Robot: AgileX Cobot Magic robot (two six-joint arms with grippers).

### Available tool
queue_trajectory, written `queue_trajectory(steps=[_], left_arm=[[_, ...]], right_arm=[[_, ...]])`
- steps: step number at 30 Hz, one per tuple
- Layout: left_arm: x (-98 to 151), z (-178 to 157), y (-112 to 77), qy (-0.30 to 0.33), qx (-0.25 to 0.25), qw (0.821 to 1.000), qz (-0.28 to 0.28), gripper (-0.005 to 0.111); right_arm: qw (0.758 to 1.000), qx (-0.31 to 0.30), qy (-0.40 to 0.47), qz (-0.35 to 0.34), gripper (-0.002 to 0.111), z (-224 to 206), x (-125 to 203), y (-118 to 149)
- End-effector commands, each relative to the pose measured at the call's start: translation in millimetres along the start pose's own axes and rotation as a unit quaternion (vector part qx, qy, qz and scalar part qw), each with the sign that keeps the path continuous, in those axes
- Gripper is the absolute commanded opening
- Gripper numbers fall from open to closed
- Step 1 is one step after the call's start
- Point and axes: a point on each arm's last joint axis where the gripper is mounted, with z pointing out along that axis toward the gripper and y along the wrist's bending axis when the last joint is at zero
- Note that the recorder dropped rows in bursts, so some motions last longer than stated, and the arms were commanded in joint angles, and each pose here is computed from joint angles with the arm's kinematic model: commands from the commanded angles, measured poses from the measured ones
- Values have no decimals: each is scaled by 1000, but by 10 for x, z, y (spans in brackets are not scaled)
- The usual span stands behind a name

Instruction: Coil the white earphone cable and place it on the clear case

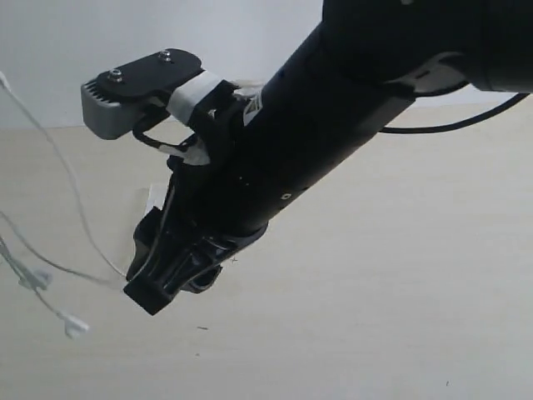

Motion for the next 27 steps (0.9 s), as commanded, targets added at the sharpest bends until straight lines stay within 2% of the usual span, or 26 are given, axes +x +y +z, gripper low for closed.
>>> queue_trajectory(steps=[1,5,8,10,13,19,27], left_arm=[[-49,-13,58,-18,-36,999,-2,0],[-52,-14,69,-20,-42,999,-2,0],[-52,-14,69,-20,-42,999,-2,0],[-54,-14,72,-21,-44,999,-2,0],[-57,-15,81,-23,-49,999,-2,0],[-64,-18,101,-27,-60,998,-2,0],[-56,20,163,-25,-82,996,-5,0]], right_arm=[[999,-1,-30,-12,70,-230,-44,79],[997,-18,-78,-16,70,-527,-88,224],[987,-76,-130,-53,71,-546,-171,335],[981,-101,-154,-62,76,-503,-221,357],[980,-82,-173,-55,85,-359,-280,265],[975,-34,-218,-1,93,-165,-385,81],[963,-75,-257,25,93,62,-456,40]])
